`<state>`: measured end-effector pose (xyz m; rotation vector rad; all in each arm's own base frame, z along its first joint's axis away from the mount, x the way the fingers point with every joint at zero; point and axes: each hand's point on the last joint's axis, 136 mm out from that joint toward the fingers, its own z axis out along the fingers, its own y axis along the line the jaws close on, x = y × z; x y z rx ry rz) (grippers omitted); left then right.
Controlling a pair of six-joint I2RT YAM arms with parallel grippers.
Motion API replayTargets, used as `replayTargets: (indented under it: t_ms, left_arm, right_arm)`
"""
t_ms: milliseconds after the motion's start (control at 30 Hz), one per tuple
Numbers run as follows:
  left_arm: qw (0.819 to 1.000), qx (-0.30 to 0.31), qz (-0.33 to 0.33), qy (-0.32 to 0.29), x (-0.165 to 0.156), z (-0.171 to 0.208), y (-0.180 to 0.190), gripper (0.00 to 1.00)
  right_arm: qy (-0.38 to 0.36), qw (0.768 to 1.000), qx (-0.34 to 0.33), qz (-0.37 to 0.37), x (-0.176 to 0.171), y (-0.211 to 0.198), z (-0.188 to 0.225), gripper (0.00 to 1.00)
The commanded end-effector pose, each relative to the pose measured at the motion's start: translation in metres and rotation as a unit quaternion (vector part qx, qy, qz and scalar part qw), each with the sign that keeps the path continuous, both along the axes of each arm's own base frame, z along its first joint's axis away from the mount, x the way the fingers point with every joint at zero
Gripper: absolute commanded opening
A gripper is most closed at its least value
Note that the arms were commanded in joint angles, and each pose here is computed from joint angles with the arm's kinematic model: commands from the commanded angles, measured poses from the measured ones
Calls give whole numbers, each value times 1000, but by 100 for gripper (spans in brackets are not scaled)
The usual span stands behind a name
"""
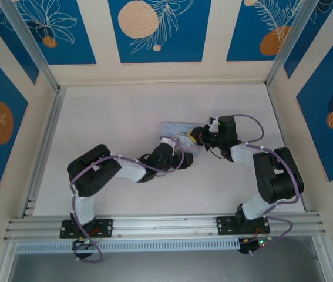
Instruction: Unlock the padlock with the key
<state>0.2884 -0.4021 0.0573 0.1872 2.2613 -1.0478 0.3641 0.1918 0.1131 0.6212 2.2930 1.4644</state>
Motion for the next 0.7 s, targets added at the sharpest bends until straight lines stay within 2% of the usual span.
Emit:
replayTargets:
  t_ms: [0,133,400,500,667]
  left_arm:
    - [998,-55,-17,0,-6,23,-19,79]
    - [997,-82,-4,8,-3,29,-20,78]
    - [995,-93,25,41,0,5,-18,76]
    - [997,-59,30,46,-1,-8,-17,75]
    - [1000,18,20,17,-4,-16,-16,76]
  right_arm:
    - [3,1000,4,8,0,0,-4,0]
    - [4,1000,7,9,0,1,-7,0]
    - [7,1000,7,11,-2,1,-9,0]
    - [7,1000,9,13,-2,1,-8,0]
    - [5,1000,9,14,-2,1,-7,0]
